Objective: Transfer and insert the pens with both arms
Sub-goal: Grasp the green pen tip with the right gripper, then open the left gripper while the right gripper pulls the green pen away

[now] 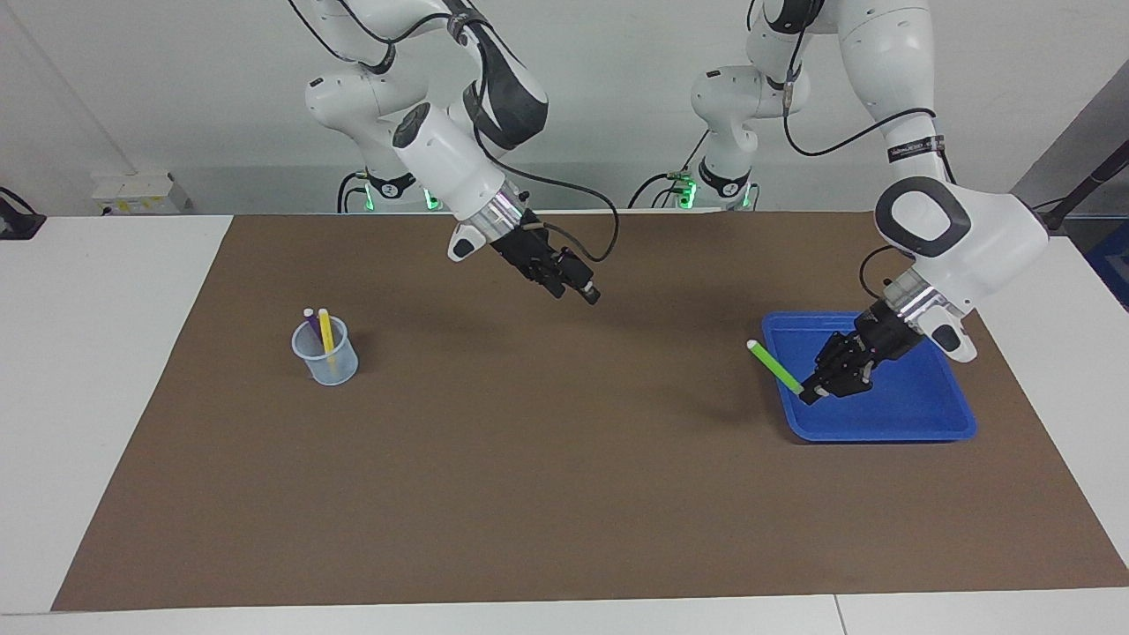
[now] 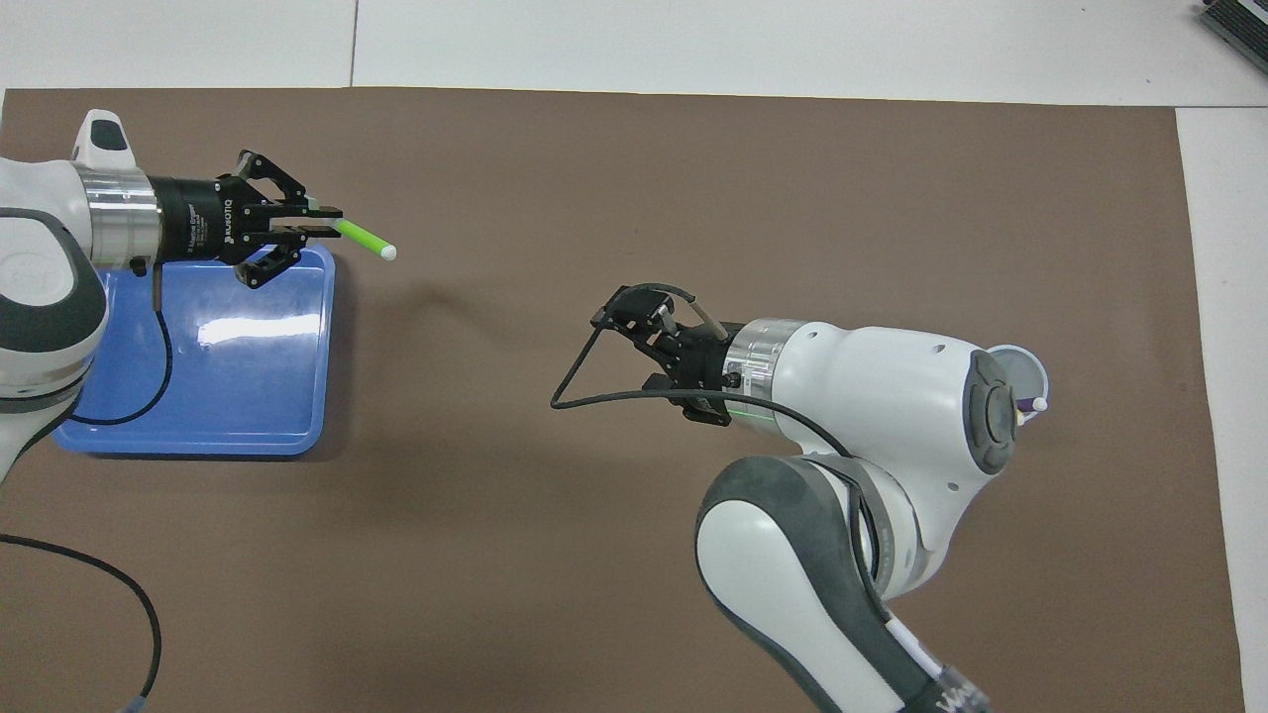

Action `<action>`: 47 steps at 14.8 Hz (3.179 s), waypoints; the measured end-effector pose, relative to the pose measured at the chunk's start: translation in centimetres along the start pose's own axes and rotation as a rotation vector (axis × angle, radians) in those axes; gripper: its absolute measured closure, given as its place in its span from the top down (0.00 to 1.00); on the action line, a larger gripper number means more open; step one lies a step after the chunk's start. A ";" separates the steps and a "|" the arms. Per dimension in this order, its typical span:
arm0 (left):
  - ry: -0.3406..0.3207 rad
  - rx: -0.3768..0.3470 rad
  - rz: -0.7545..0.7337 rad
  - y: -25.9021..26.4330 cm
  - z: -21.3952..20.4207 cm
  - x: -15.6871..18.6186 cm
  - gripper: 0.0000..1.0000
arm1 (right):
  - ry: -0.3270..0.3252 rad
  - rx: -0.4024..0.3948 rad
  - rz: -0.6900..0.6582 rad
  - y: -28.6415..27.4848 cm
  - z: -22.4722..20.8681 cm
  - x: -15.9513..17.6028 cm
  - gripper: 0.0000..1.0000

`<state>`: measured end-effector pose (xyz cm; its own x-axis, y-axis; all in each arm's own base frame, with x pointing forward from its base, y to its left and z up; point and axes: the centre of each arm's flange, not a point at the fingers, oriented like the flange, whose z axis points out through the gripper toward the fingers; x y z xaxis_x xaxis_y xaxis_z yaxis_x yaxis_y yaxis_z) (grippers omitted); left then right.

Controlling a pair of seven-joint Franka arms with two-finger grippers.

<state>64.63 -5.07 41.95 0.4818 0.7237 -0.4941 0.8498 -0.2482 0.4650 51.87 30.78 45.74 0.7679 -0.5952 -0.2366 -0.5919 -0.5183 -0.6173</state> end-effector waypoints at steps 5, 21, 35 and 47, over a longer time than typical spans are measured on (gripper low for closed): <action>-0.050 0.036 -0.067 0.3 4.0 -6.0 0.16 | 0.018 0.065 0.037 -0.5 1.4 -1.4 1.00; -0.025 0.047 -0.065 -3.2 7.3 -12.5 0.16 | 0.046 0.160 0.012 -5.1 5.0 -2.5 0.90; -0.024 0.032 -0.067 -3.0 6.5 -13.0 0.16 | 0.040 0.154 0.011 -5.2 5.7 -2.7 0.80; -0.021 0.024 -0.075 -2.9 6.2 -12.9 0.16 | 0.037 0.154 0.033 -5.2 5.9 -2.8 0.21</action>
<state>57.29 -17.70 42.39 0.4207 0.7274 -0.5421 0.8884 -0.2094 0.4085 54.24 38.69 45.18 0.7374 -0.6341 -0.2328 -0.5702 -0.3996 -0.7178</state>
